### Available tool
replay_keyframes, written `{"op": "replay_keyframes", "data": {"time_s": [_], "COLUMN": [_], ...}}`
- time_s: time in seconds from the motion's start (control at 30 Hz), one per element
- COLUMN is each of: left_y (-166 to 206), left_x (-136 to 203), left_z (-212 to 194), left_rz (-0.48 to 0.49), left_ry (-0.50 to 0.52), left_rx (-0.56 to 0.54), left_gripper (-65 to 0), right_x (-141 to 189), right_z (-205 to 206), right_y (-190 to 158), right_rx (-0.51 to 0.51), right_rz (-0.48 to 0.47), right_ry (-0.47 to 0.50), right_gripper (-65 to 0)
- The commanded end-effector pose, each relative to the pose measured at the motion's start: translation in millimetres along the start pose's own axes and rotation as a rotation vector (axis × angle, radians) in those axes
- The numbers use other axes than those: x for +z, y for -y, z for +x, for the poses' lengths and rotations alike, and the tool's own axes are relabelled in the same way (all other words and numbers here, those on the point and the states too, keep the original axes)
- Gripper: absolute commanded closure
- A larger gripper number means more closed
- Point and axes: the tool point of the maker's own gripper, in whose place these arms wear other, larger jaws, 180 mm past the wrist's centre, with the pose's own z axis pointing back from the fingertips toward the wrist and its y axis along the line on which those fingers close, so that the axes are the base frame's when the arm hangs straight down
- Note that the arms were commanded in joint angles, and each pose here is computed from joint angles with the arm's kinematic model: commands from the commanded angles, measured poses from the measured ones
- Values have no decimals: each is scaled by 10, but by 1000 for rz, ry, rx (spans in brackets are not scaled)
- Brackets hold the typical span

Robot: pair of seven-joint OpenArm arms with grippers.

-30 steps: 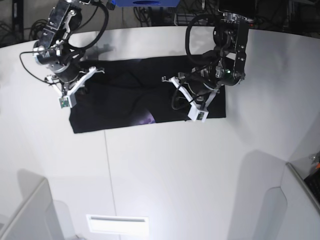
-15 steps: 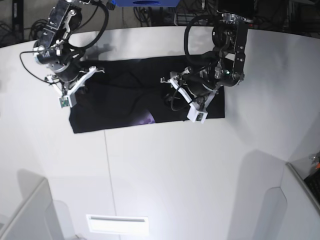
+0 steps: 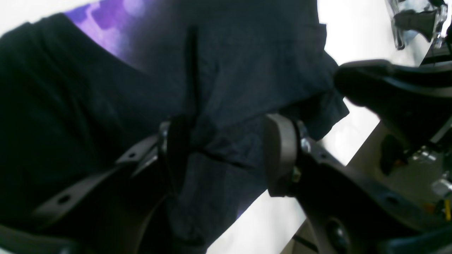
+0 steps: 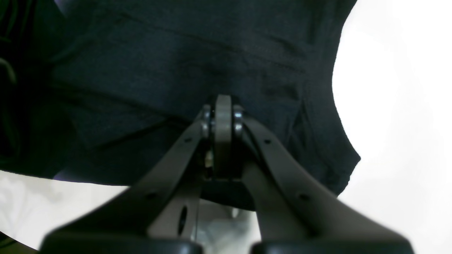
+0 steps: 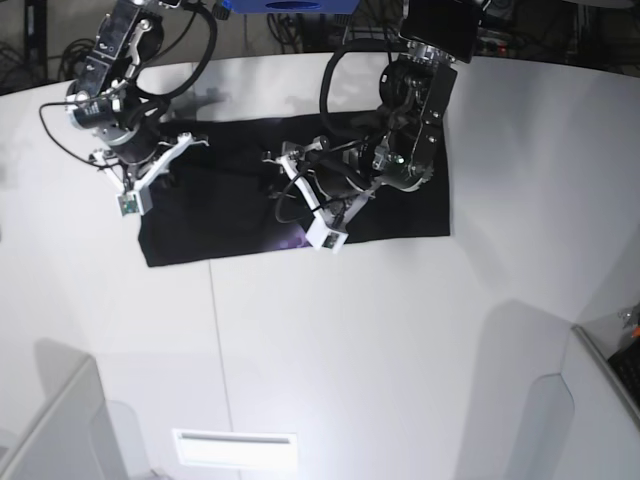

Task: Fold the T-shirt properly
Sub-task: 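Release the strip and raise both grippers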

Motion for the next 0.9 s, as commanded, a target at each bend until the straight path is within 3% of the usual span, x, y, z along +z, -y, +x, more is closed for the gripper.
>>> {"op": "replay_keyframes", "data": {"time_s": [0.0,0.07,0.1,0.2,0.27,0.3,0.43,0.5,0.67,0.87], "left_y": [137,115,26,-317,-620,-771,-1306,-1508,-1912,-2172], "left_x": [82,224,334,601,764,852,1261,1443,1882,2091], "left_z": [206,233,239,165,88,34,-172,-249,-296,-373], "left_rz": [-34,-20,5,98,175,215,368,431,572,639], "left_ry": [73,103,121,143,140,140,140,144,199,260], "left_rx": [-22,-41,-45,-20,7,28,91,120,159,99], "left_gripper": [-313,-285,-237,0,0,0,0,0,0,0], "right_x": [50,77,94,126,183,198,189,140,-71,-253], "right_z": [131,192,203,257,328,357,392,366,360,370], "right_y": [71,195,255,367,520,580,793,830,859,873], "right_rx": [1,-19,-33,-84,-120,-148,-263,-301,-392,-458], "right_rz": [-19,-51,-65,-58,-59,-47,25,83,230,282], "right_ry": [49,69,74,65,54,49,33,11,-11,-33], "right_gripper": [0,0,0,0,0,-36,-335,-401,-390,-390]}}
